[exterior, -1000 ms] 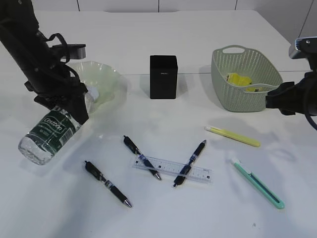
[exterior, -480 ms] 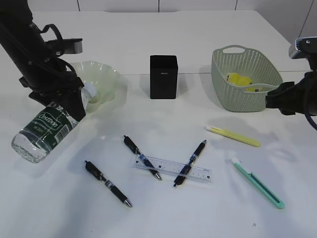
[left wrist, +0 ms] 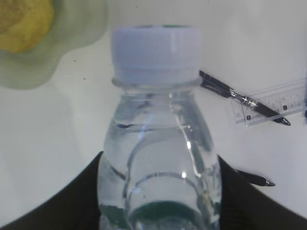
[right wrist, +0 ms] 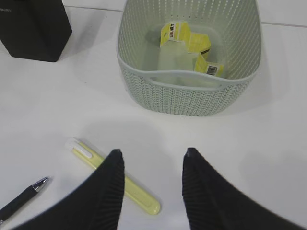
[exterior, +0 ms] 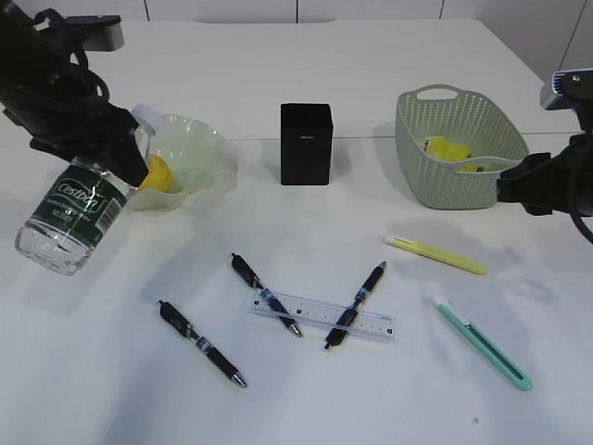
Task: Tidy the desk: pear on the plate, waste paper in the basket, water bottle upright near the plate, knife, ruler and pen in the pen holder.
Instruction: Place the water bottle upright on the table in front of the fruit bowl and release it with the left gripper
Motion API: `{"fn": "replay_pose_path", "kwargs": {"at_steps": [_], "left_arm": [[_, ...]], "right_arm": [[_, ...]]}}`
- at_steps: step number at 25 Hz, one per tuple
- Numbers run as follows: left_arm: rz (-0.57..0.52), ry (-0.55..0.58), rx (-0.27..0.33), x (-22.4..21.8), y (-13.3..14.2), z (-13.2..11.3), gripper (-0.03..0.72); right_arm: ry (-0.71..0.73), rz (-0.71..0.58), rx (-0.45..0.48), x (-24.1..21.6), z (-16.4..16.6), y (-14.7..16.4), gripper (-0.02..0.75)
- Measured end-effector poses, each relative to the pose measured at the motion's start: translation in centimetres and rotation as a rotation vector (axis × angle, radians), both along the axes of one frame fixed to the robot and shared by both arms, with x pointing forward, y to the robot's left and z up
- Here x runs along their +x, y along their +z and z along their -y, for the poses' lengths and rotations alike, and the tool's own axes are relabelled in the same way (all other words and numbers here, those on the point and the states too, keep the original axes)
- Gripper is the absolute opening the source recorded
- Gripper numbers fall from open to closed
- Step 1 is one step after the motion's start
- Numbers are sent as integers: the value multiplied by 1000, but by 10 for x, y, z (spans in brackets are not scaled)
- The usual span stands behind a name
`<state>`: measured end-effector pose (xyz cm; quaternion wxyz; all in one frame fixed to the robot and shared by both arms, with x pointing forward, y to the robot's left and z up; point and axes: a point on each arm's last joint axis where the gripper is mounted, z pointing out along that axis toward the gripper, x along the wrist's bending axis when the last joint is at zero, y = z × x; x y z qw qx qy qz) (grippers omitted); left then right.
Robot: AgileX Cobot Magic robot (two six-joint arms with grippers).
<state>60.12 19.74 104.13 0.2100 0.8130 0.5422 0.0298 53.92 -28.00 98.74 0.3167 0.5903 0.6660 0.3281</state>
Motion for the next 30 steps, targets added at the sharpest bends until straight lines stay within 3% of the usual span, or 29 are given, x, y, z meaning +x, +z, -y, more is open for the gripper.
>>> {"fn": "replay_pose_path", "kwargs": {"at_steps": [4, 20, 30], "left_arm": [[81, 24, 8, -14, 3, -6, 386], [373, 156, 24, -46, -44, -26, 386], [683, 276, 31, -60, -71, -42, 386]], "right_arm": [[0, 0, 0, 0, 0, 0, 302], [0, 0, 0, 0, 0, 0, 302], [0, 0, 0, 0, 0, 0, 302]]}}
